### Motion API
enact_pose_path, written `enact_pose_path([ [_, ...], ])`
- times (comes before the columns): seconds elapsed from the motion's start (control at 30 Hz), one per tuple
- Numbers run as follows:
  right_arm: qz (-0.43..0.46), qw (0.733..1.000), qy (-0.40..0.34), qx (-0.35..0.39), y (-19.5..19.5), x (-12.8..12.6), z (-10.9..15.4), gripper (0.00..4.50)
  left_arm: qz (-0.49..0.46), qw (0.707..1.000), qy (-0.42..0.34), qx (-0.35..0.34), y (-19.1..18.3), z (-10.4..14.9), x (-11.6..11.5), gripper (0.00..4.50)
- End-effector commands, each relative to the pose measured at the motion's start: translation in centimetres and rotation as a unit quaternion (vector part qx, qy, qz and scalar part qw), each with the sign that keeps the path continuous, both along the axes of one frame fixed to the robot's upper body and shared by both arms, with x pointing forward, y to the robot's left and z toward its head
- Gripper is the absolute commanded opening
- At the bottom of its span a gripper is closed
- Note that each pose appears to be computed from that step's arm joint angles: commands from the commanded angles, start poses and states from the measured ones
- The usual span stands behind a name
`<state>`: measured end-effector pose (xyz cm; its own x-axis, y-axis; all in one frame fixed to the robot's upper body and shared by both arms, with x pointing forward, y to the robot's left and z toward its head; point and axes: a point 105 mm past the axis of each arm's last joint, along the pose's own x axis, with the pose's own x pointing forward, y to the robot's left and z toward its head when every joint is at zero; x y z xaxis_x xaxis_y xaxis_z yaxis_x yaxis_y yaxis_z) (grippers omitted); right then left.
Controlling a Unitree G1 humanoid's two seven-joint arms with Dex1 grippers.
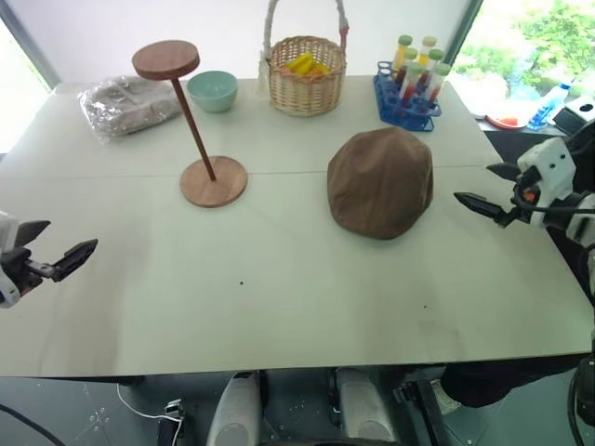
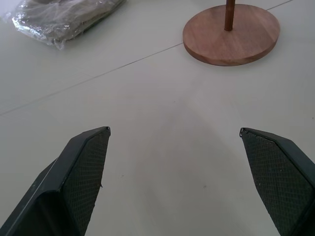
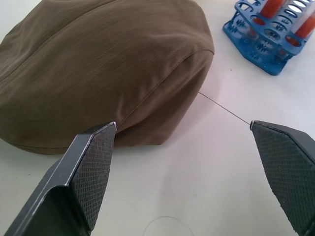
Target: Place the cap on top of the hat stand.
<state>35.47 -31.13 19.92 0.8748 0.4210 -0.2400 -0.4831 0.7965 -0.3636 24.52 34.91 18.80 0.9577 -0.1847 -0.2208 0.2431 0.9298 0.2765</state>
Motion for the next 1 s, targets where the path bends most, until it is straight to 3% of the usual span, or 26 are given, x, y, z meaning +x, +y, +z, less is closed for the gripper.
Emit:
enact_pose_path([
  [0.03,-0.01,0.999,-0.036,-0.009,-0.6,0.0,2.0,4.49,-0.006,1.0,-0.025,0.013,-0.4,1.3,-0.2,4.4],
  [0.4,-0.035,0.998,-0.045,0.0,-1.2,0.2,2.3,4.49,0.004,0.999,-0.034,0.016,0.1,2.2,0.7,4.4],
  [0.6,-0.038,0.997,-0.06,-0.013,-1.0,0.2,3.4,4.49,-0.036,0.998,-0.047,-0.005,-1.0,4.4,1.7,4.4],
  [0.8,-0.006,0.993,-0.086,-0.087,1.1,-0.2,5.5,4.49,-0.222,0.971,-0.047,-0.069,-7.9,10.1,2.3,4.4],
  [1.0,0.055,0.985,-0.094,-0.138,6.3,-2.2,6.5,4.49,-0.403,0.91,0.014,-0.097,-13.7,12.9,0.8,4.4],
])
